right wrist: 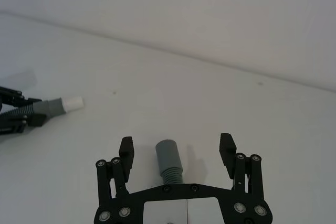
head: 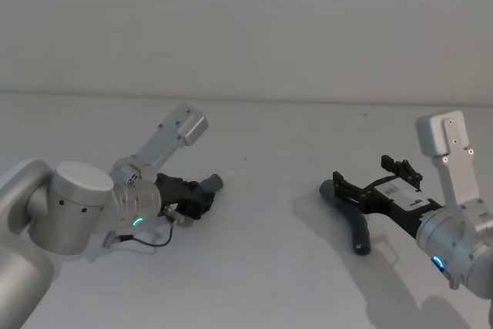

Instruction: Use both hands to pick up one end of the pipe from the table, align the ends, and insert them.

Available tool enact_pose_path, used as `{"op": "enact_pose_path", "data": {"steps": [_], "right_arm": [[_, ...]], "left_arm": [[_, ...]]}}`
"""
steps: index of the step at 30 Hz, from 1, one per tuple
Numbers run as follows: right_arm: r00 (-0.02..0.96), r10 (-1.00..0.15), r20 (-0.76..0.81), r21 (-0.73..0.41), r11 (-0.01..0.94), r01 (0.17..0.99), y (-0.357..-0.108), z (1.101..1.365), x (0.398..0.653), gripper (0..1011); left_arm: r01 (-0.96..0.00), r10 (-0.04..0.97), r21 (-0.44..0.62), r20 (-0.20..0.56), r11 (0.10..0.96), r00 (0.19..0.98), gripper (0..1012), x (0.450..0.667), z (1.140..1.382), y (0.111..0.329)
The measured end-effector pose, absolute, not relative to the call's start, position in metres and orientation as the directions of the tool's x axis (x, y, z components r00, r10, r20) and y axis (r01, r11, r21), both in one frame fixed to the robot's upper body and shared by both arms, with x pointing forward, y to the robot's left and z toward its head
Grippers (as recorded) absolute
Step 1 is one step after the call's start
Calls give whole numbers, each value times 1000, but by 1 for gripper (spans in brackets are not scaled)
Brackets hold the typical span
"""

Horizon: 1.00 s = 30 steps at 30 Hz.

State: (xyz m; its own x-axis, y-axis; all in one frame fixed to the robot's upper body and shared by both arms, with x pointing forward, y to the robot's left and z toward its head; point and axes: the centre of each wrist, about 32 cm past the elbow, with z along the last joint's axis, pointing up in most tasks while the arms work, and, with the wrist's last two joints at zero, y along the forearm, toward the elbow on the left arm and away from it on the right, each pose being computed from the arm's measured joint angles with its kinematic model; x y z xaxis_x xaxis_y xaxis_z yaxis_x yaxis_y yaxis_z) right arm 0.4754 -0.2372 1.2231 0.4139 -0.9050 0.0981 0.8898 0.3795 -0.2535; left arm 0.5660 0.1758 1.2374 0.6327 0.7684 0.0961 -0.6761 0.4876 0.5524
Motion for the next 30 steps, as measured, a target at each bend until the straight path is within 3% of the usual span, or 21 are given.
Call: {"op": "enact_pose_path", "data": {"steps": [13, 30], "right_arm": [[465, -877, 117, -363, 398, 842, -242, 1232, 487, 1001], [505, -856, 112, -425, 418, 803, -245, 1231, 501, 1001]], "left_arm": [[-676, 768, 552, 96, 488, 633, 357, 566, 1237, 176], [-676, 768, 552, 96, 488, 633, 357, 566, 1237, 176]]}}
